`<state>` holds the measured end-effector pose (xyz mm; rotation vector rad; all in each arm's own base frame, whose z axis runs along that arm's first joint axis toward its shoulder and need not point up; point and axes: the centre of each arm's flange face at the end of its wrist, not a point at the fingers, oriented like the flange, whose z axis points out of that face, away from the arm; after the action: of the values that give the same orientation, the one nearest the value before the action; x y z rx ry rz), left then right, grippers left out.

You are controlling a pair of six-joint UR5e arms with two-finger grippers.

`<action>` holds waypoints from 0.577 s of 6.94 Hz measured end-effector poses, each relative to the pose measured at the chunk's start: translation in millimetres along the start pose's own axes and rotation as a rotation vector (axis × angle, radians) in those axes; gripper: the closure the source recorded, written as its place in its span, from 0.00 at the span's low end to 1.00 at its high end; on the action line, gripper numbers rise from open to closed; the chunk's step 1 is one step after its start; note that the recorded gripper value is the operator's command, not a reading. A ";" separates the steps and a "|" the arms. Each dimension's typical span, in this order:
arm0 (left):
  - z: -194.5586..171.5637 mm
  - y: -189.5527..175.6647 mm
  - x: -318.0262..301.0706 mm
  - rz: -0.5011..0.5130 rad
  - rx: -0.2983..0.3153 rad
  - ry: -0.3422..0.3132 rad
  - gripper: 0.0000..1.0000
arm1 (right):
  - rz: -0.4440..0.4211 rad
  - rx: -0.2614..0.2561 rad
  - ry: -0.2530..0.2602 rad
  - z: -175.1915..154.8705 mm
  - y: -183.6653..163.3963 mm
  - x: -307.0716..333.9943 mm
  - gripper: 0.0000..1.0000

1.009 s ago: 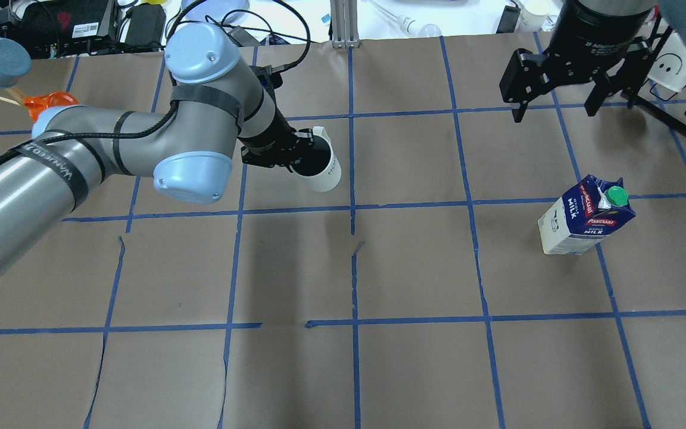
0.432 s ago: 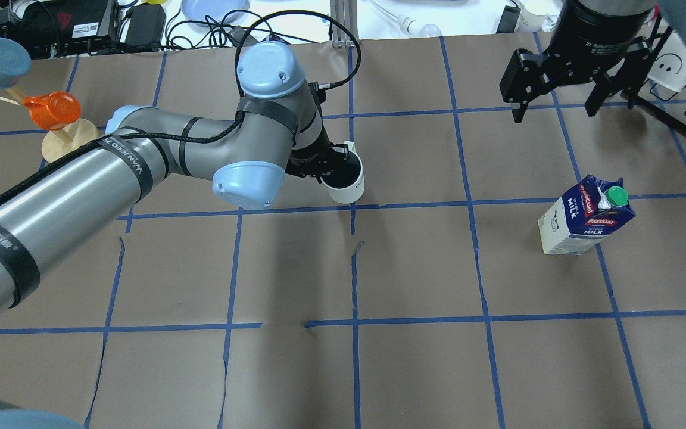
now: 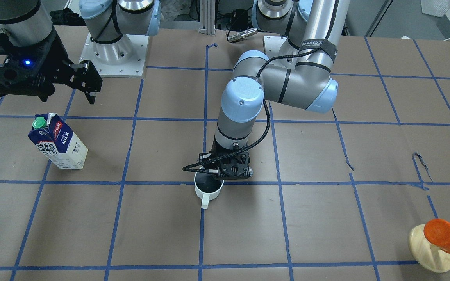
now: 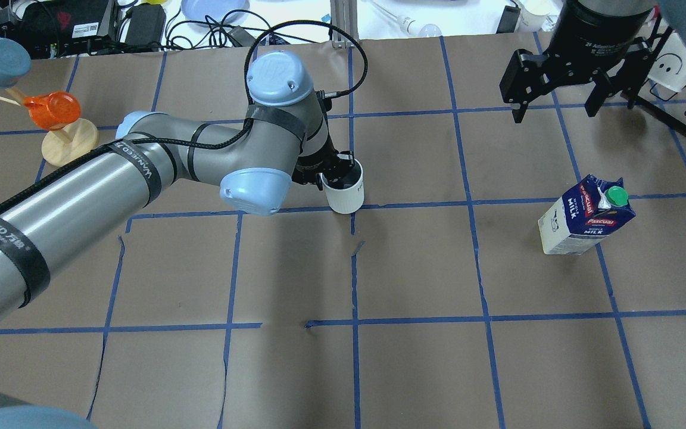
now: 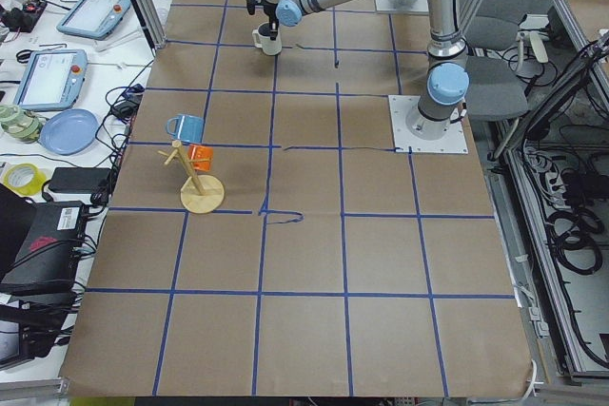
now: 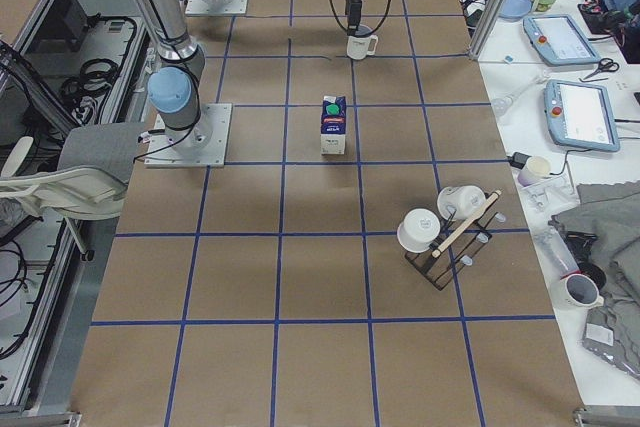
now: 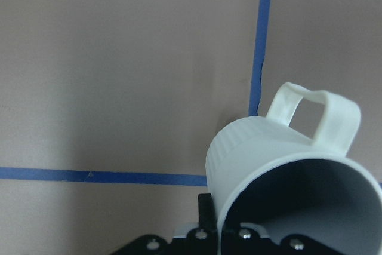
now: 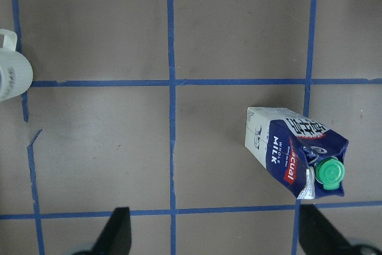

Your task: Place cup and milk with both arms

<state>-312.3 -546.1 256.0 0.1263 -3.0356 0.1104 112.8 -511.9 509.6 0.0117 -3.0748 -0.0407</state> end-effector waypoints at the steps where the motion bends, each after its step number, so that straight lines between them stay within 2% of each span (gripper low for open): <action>1: -2.2 0.2 0.2 -0.003 0.003 0.001 0.19 | -0.001 -0.002 0.000 0.6 -0.3 0.0 0.00; 3: -36.1 -14.4 -19.6 -0.017 0.032 0.007 0.09 | 0.018 -0.010 0.003 3.6 -4.0 13.3 0.00; 4: -62.8 -27.1 -49.1 -0.011 0.019 -0.004 0.08 | 0.066 -0.026 0.001 7.0 -7.7 41.7 0.01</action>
<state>-255.1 -564.3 315.1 0.1444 -3.0376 0.1383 70.8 -519.8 505.2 -0.0908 -3.0711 -0.0768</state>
